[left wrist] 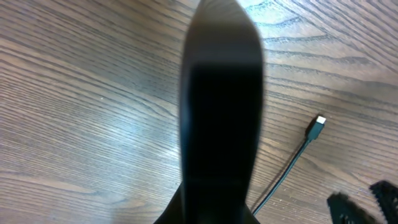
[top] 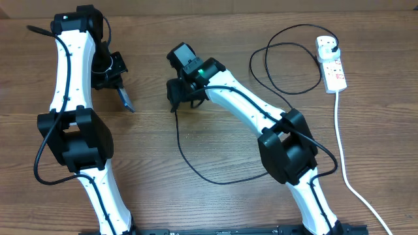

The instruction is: Plug charger to phone and switch on socket

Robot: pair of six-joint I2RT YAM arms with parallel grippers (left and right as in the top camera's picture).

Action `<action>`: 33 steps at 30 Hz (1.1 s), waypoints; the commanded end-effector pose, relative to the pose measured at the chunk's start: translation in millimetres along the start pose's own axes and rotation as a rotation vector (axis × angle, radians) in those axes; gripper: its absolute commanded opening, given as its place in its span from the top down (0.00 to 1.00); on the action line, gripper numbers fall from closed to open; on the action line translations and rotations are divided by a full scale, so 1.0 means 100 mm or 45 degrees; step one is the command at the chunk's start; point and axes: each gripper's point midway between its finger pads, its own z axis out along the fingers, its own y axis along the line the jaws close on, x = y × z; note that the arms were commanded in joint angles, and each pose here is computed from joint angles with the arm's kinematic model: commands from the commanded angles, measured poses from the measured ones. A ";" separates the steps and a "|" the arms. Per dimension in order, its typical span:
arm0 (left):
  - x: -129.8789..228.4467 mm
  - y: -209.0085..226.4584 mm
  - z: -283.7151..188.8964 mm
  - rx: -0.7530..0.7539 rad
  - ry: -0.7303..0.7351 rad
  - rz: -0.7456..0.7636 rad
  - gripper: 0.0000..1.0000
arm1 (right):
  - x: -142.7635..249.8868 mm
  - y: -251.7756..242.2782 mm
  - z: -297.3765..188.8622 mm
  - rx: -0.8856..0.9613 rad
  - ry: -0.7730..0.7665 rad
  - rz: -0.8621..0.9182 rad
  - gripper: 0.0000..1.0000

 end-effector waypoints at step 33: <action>-0.05 -0.03 -0.11 0.029 -0.048 -0.017 0.96 | 0.08 0.02 0.58 0.064 -0.017 -0.011 0.72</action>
